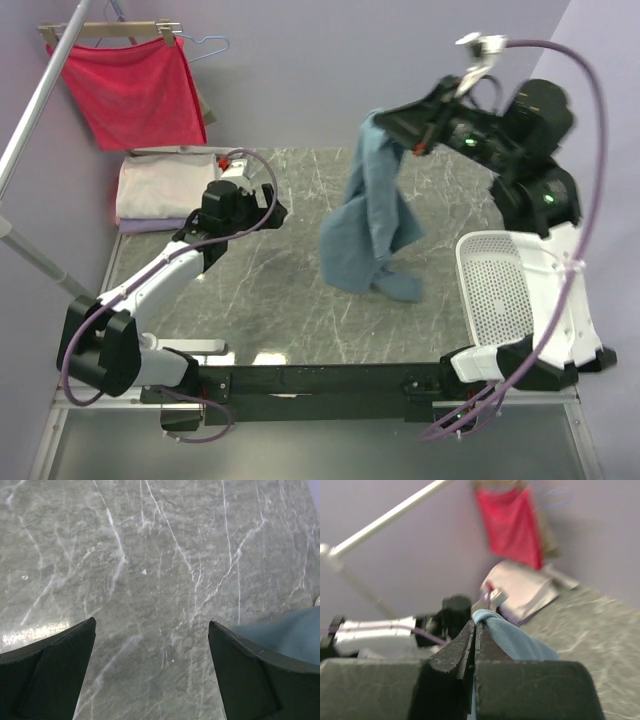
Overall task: Fold and stack the t-shirts
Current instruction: Move the tshirt to the center of the board
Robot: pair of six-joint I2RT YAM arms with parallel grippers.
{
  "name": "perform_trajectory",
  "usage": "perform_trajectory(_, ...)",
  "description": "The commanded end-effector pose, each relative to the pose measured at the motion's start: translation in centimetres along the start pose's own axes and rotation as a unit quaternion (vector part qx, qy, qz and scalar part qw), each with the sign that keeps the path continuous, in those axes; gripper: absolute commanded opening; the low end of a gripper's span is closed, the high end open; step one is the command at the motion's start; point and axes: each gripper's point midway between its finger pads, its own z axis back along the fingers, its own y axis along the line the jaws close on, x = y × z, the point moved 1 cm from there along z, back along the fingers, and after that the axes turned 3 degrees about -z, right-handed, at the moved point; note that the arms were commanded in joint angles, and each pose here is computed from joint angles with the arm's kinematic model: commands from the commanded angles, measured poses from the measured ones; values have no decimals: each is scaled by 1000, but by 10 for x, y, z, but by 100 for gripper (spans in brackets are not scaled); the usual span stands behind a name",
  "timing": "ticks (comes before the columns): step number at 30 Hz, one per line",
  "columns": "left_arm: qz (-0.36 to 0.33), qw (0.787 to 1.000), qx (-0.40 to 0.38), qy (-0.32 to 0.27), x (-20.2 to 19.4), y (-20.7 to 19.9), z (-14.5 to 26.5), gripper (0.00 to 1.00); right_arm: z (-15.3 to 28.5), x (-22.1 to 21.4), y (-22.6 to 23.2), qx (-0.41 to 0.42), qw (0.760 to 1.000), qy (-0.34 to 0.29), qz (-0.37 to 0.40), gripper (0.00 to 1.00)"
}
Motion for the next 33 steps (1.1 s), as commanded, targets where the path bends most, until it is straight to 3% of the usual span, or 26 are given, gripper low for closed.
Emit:
perform_trajectory(1, 17, 997, 20, -76, 28, 3, 21, 99, -21, -28, 46, 141, 988, 51, 45, 0)
perform_trajectory(4, 23, 993, 46, -104, 36, 11, 36, 99, -48, -60, 18, 104, 992, 74, 12, 0)
perform_trajectory(7, 22, 990, 65, -124, 40, 17, 53, 100, -69, -109, -40, 15, 995, 99, -18, 0)
perform_trajectory(9, 21, 988, 76, -136, 42, 21, 64, 99, -72, -145, -100, -116, 987, 104, -34, 0)
perform_trajectory(12, 15, 987, 77, -137, 40, 22, 72, 99, -47, -196, -174, -289, 947, 128, -55, 0)
perform_trajectory(14, 12, 988, 73, -133, 37, 22, 73, 99, -24, -239, -204, -360, 915, 165, -75, 0)
perform_trajectory(17, 8, 990, 68, -120, 31, 21, 69, 100, 6, -292, -205, -364, 899, 227, -95, 0)
perform_trajectory(19, 8, 992, 61, -114, 28, 19, 66, 99, 9, -314, -185, -309, 909, 252, -121, 0)
perform_trajectory(23, 7, 995, 44, -89, 21, 14, 51, 99, 40, -346, -157, -267, 906, 297, -141, 0)
perform_trajectory(26, 1, 998, 13, -60, 12, 4, 37, 99, 73, -348, -182, -379, 879, 257, -134, 0)
perform_trajectory(29, 1, 1000, -3, -29, 0, 0, 23, 99, 104, -340, -221, -505, 833, 198, -113, 0)
perform_trajectory(33, 12, 1000, -2, 4, -17, 3, 12, 99, 113, -314, -262, -587, 793, 135, -90, 1)
